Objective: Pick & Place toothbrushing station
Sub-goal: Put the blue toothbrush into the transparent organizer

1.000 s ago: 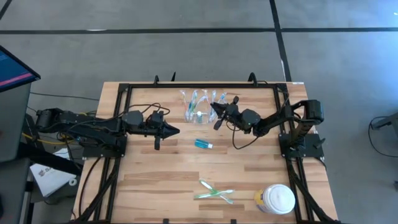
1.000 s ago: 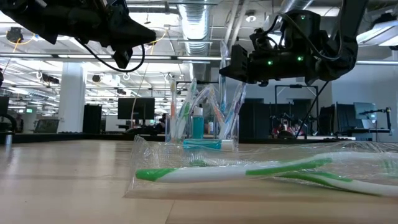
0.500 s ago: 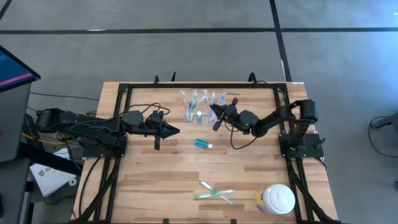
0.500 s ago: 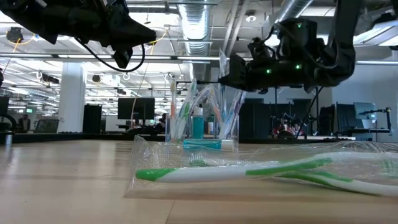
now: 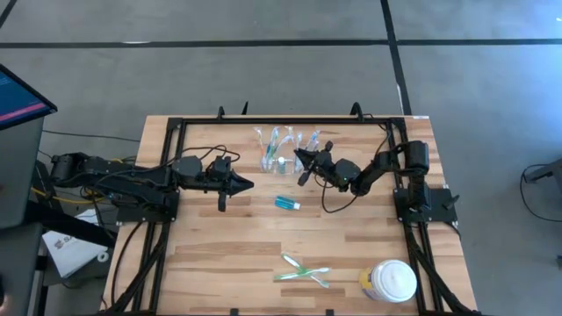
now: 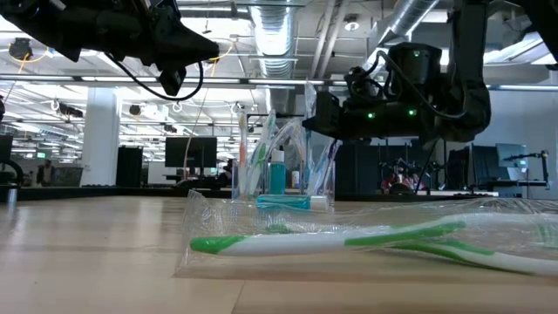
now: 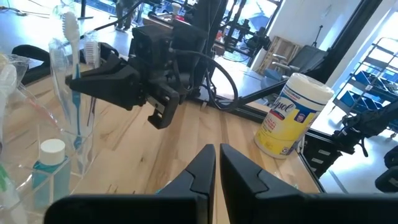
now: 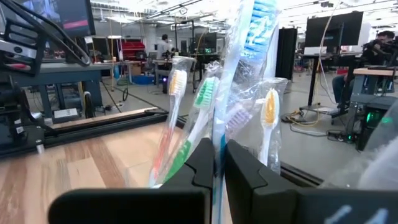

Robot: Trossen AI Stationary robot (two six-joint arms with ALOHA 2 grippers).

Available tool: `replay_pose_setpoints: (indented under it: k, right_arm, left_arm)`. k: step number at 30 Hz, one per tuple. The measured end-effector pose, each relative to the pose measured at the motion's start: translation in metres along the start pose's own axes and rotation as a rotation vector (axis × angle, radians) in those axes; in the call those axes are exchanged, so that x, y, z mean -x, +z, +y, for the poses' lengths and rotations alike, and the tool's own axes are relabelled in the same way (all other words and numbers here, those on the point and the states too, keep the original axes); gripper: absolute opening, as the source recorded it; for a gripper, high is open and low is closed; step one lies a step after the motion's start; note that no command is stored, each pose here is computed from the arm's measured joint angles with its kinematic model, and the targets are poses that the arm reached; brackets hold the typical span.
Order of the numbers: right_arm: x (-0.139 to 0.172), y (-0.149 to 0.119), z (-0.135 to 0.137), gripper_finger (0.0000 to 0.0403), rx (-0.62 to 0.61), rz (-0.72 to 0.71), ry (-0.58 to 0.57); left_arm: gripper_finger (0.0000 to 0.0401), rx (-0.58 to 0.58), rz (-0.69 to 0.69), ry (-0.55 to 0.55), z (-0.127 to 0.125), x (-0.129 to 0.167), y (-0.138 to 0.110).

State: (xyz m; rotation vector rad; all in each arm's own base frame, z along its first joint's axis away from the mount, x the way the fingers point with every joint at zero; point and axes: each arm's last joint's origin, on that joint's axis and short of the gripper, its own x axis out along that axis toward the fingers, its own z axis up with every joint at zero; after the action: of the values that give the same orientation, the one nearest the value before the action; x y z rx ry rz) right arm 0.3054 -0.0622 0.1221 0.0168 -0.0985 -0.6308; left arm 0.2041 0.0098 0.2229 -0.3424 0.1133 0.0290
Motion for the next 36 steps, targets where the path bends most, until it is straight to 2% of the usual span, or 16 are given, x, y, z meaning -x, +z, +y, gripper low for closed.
replay_pose_setpoints:
  k: [5,13,18,28,36]
  right_arm:
    - [0.0,-0.005,0.0,0.0008,0.002,0.05,-0.001]
    - [0.0,-0.006,-0.001,0.0009,0.003,0.056,-0.003]
    - [-0.003,-0.02,0.001,0.0009,-0.009,0.081,-0.006]
    - [-0.002,-0.027,0.002,0.0046,-0.012,0.061,-0.003]
    - [-0.001,-0.027,0.005,0.0051,-0.008,0.061,0.013]
  left_arm:
    - [0.0017,0.0,0.0,0.0,0.0,0.0,0.0]
    - [0.0017,0.0,0.0,0.0,0.0,0.0,0.0]
    - [0.0017,0.0,0.0,0.0,0.0,0.0,0.0]
    - [0.0017,0.0,0.0,0.0,0.0,0.0,0.0]
    - [0.0017,0.0,0.0,0.0,0.0,0.0,0.0]
